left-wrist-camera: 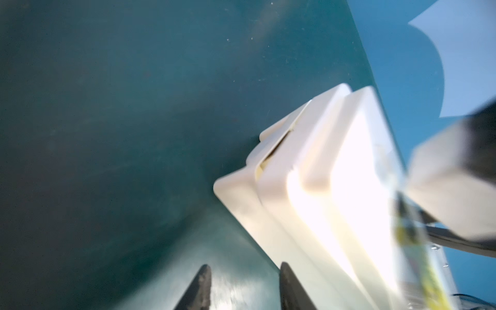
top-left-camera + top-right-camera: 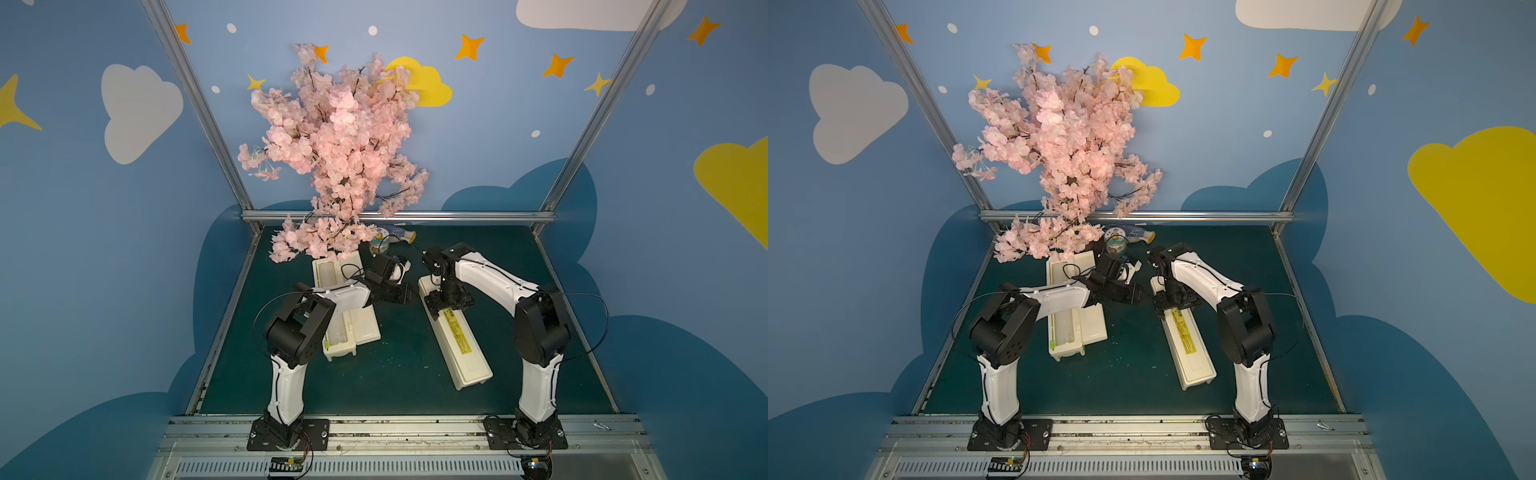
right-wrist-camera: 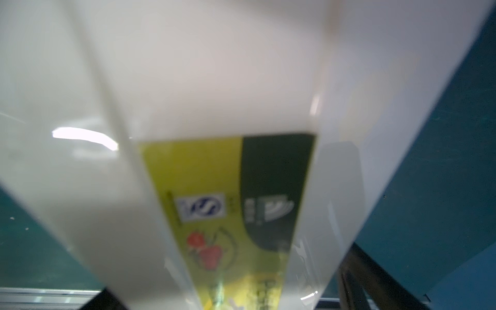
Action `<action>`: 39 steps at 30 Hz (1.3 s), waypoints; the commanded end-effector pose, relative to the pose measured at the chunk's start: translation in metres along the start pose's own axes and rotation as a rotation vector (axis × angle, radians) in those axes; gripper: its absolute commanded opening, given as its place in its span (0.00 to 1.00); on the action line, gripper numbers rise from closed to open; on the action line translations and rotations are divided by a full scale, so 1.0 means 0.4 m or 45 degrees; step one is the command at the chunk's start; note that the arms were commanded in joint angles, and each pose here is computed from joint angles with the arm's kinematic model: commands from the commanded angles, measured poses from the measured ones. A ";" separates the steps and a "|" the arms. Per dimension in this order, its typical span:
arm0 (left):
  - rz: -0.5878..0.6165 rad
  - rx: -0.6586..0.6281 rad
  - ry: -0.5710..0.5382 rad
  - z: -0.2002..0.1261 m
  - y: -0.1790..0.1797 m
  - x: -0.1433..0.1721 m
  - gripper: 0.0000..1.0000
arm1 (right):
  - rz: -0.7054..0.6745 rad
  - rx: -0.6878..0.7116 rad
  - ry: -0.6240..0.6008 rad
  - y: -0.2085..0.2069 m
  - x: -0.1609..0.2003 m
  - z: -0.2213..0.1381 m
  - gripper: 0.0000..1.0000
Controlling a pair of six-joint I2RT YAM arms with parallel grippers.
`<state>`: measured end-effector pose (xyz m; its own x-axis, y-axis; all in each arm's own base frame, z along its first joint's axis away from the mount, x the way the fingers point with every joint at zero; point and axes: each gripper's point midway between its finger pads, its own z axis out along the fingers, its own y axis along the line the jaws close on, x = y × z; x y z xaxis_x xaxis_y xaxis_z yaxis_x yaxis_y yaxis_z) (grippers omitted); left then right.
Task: Put plastic wrap rolls into dispensers
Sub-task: Close the lid on the plastic wrap cutting box.
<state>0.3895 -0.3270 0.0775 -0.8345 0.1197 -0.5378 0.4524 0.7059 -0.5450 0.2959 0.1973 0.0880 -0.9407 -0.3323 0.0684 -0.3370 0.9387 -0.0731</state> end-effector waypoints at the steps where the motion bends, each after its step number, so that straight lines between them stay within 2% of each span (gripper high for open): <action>1: 0.094 0.036 -0.050 -0.062 -0.046 -0.024 0.50 | 0.051 -0.016 -0.003 0.003 -0.017 -0.004 0.90; 7: 0.296 0.112 -0.104 -0.152 -0.125 0.023 0.63 | 0.063 -0.100 -0.054 0.040 -0.036 -0.016 0.90; 10: 0.337 0.090 -0.122 -0.162 -0.117 0.054 0.70 | 0.074 -0.081 -0.047 0.037 -0.034 -0.009 0.90; 12: 0.305 0.089 -0.147 -0.149 -0.102 0.042 0.71 | 0.082 -0.073 -0.049 0.033 -0.029 -0.005 0.90; 15: 0.260 0.172 -0.154 -0.119 -0.118 -0.002 0.72 | 0.089 -0.068 -0.061 0.031 -0.029 -0.001 0.90; 19: 0.279 0.249 -0.208 -0.091 -0.144 -0.054 0.74 | 0.075 -0.053 -0.043 0.032 -0.027 0.012 0.90; 23: 0.251 0.248 -0.148 -0.047 -0.130 -0.058 0.75 | 0.076 -0.046 -0.051 0.032 -0.027 0.016 0.90; 27: 0.228 0.290 -0.124 -0.010 -0.128 -0.054 0.85 | 0.071 -0.047 -0.054 0.031 -0.028 0.019 0.90; 34: 0.190 0.224 0.022 0.064 -0.086 0.019 0.81 | 0.087 -0.077 -0.060 0.039 -0.037 0.019 0.90; 39: 0.165 0.159 0.091 0.094 -0.043 0.044 0.76 | 0.086 -0.149 -0.121 0.054 -0.053 -0.029 0.90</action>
<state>0.3915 -0.3684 0.0955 -0.7281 0.1859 -0.6597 0.6371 0.5385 -0.5515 0.2977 0.2014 0.0855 -0.9573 -0.2832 0.0574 -0.2863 0.9566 -0.0539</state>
